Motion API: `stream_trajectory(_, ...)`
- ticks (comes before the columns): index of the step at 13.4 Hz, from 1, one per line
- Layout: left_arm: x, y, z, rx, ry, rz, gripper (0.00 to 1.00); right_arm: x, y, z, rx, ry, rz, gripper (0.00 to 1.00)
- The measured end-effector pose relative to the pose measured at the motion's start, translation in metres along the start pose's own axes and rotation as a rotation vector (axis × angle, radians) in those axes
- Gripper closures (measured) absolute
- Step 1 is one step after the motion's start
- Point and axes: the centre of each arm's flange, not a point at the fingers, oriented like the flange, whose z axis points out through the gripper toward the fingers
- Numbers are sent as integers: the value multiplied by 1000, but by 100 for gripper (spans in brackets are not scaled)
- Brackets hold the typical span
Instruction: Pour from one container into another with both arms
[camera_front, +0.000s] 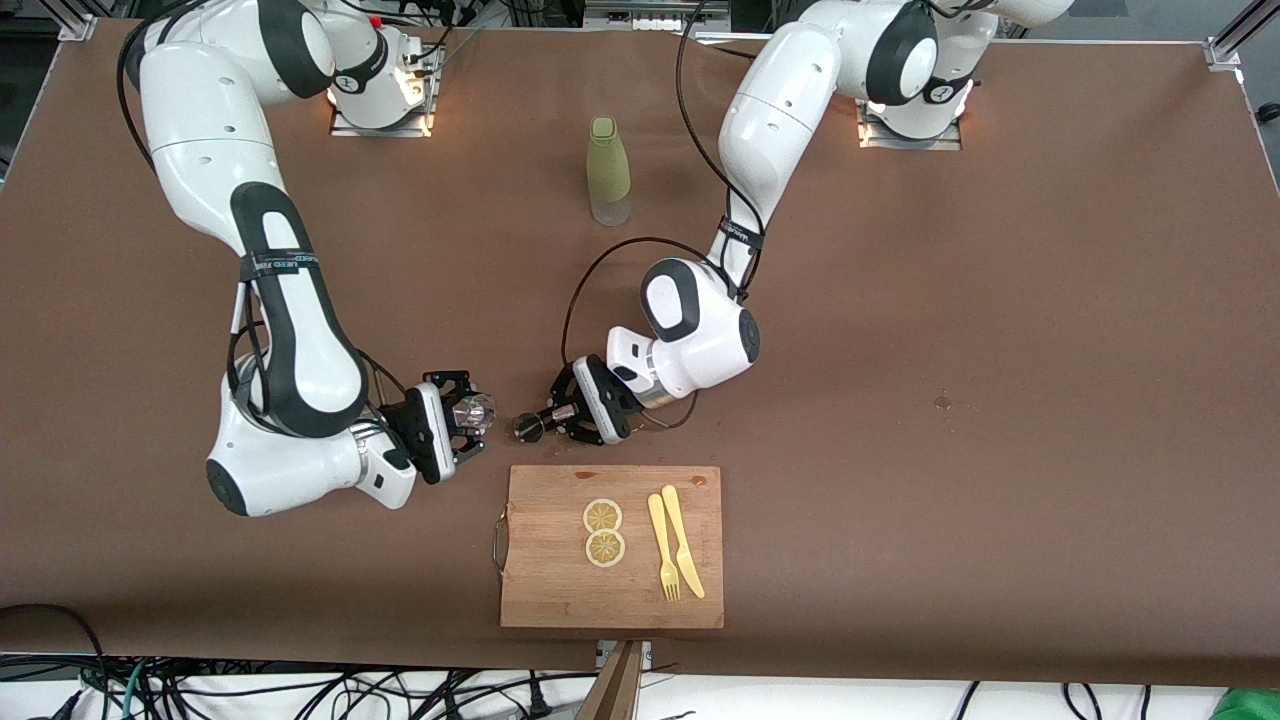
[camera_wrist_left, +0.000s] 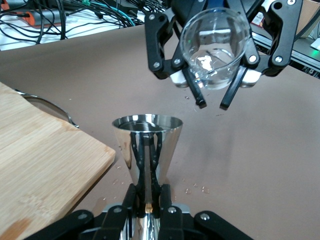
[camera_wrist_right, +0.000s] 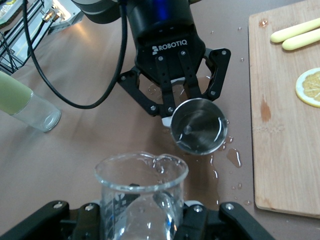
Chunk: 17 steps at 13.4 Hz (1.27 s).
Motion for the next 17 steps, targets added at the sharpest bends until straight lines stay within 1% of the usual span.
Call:
stream_trajectory(2,2,4,2,-3,2,0,78,2,0,1,-2,-8,4,76)
stream_trajectory(7,3,8,4,-6,2,5,78,2,3,-1,-28,-11,11,76)
stream_trajectory(10,4,19,8,13,3,16,78,1,3,-1,-32,-27,17,76)
stream_trajectory(17,4,28,13,18,2,26,78,11,3,12,-44,-124,64,76)
